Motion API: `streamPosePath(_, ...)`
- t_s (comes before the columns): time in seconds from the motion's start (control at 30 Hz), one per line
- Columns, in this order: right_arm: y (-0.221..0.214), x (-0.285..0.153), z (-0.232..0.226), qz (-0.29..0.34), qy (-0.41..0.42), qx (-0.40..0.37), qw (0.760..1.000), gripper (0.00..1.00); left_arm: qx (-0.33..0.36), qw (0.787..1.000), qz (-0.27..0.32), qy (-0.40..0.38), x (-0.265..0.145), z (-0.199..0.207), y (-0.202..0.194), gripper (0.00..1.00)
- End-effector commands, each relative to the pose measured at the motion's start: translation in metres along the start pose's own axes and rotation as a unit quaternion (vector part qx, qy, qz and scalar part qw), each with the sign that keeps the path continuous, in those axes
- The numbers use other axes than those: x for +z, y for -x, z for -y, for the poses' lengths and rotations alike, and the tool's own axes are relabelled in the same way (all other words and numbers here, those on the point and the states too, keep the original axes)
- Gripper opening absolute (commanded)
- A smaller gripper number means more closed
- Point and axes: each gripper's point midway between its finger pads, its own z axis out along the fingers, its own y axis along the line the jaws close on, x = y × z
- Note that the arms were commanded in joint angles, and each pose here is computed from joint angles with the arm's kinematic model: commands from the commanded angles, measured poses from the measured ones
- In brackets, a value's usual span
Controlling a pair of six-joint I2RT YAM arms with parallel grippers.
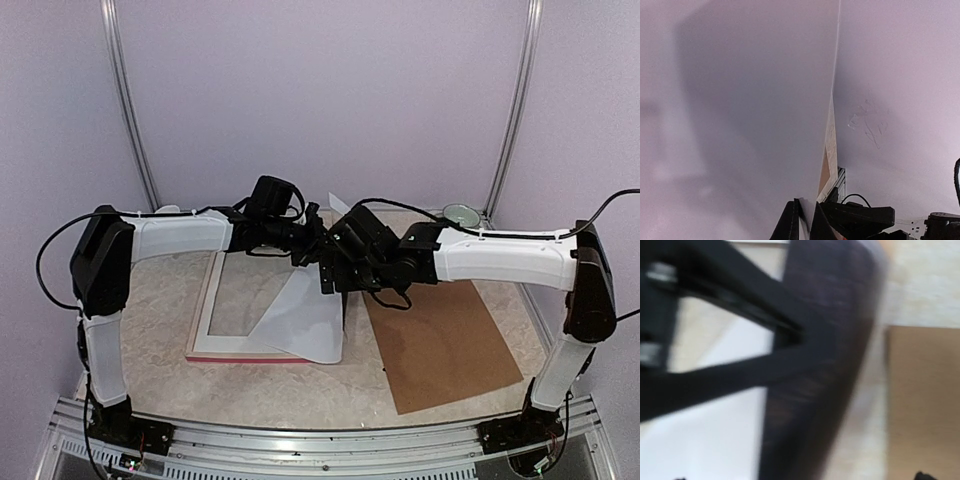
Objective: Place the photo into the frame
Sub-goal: Pass from the left arm to the right
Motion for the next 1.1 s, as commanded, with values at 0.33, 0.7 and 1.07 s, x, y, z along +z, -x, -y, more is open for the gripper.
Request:
streamPosePath(0.33,-0.021,0.017,0.019,-0.009,-0.099,-0.031,0.995,0.86,0.003,1.000,0.013,0.001,0.016,-0.001,0.005,0.11)
streamPosePath(0.7,-0.021,0.018,0.013,-0.007,-0.091,-0.028,0.995,0.58,-0.003,1.000,0.011,0.006,0.025,-0.009,0.002,0.12)
streamPosePath(1.07,-0.030,0.030,0.017,-0.017,-0.088,-0.025,0.996,0.52,-0.004,1.000,0.010,0.005,0.024,-0.009,0.002,0.13)
